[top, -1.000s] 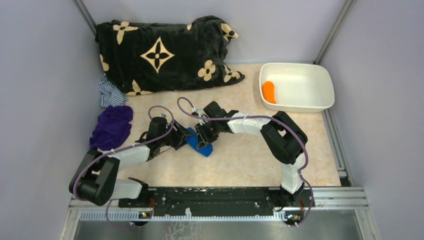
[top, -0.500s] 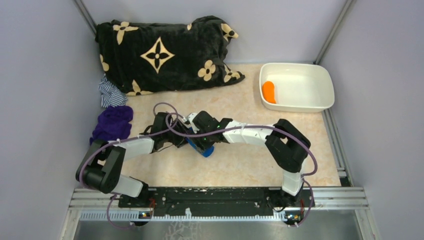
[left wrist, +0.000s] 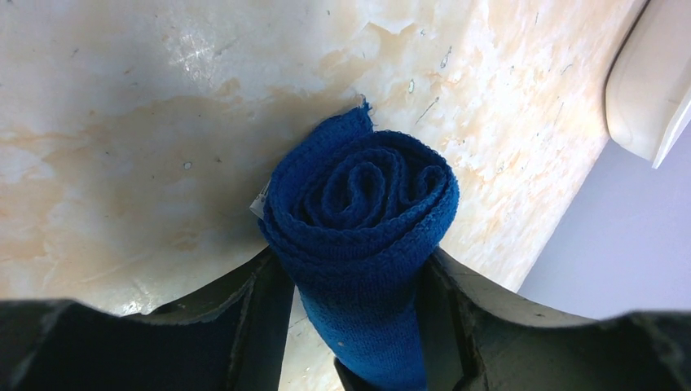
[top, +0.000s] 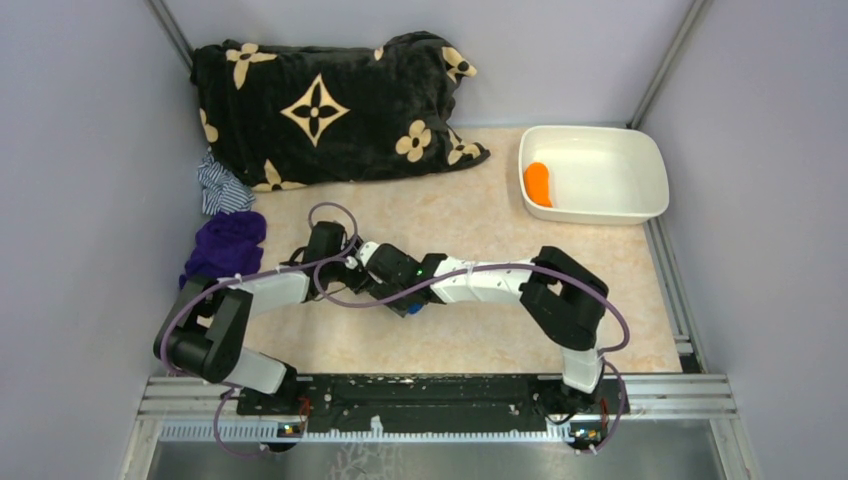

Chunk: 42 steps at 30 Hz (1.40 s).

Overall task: Roll the towels
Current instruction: Roll the towel at the center of the board.

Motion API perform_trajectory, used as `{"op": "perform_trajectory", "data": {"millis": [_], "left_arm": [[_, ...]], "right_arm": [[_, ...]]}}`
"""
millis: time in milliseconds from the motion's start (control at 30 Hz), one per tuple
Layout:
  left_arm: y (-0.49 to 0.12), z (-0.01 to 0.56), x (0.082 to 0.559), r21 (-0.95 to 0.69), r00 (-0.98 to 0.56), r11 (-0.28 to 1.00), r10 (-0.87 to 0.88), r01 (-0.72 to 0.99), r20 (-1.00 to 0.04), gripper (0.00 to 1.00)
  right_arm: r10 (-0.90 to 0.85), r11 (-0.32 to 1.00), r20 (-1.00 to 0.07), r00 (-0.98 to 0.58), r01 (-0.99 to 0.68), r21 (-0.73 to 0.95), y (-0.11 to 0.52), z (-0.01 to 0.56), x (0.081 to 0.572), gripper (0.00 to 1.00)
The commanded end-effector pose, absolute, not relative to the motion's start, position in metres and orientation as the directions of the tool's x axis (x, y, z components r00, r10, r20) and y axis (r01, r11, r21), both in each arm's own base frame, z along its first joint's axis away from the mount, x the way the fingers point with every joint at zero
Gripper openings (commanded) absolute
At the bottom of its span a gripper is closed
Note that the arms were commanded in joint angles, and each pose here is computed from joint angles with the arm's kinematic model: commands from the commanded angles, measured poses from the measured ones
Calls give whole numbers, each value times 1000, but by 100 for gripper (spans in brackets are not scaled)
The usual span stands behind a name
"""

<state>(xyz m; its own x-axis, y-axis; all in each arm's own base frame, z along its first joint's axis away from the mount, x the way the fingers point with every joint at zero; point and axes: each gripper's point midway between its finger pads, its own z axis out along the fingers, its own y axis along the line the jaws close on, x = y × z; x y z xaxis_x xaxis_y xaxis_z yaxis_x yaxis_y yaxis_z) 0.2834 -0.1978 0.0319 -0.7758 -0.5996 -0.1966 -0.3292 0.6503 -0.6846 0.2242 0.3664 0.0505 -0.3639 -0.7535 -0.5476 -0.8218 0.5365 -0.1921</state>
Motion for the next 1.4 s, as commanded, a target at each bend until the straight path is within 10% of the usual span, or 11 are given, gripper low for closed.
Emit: {"op": "perform_trajectory", "data": {"millis": [0,467,1367], "left_arm": [[-177,-4,264,-558,-789,725,-585,-404,-188,60],[-179,-6,268,-552,-800,735,-570,-394,-188,63],[-171,-7,265,-440,-820,781,-552,-444,-151,61]], "right_arm": [[-784,526,-509,-355,-816,-240,367,36,229,60],[-787,564,-416,-457,-805,-183,344,7,221,52],[-716,560,-665,-212,-744,-365,398,93,253,67]]}}
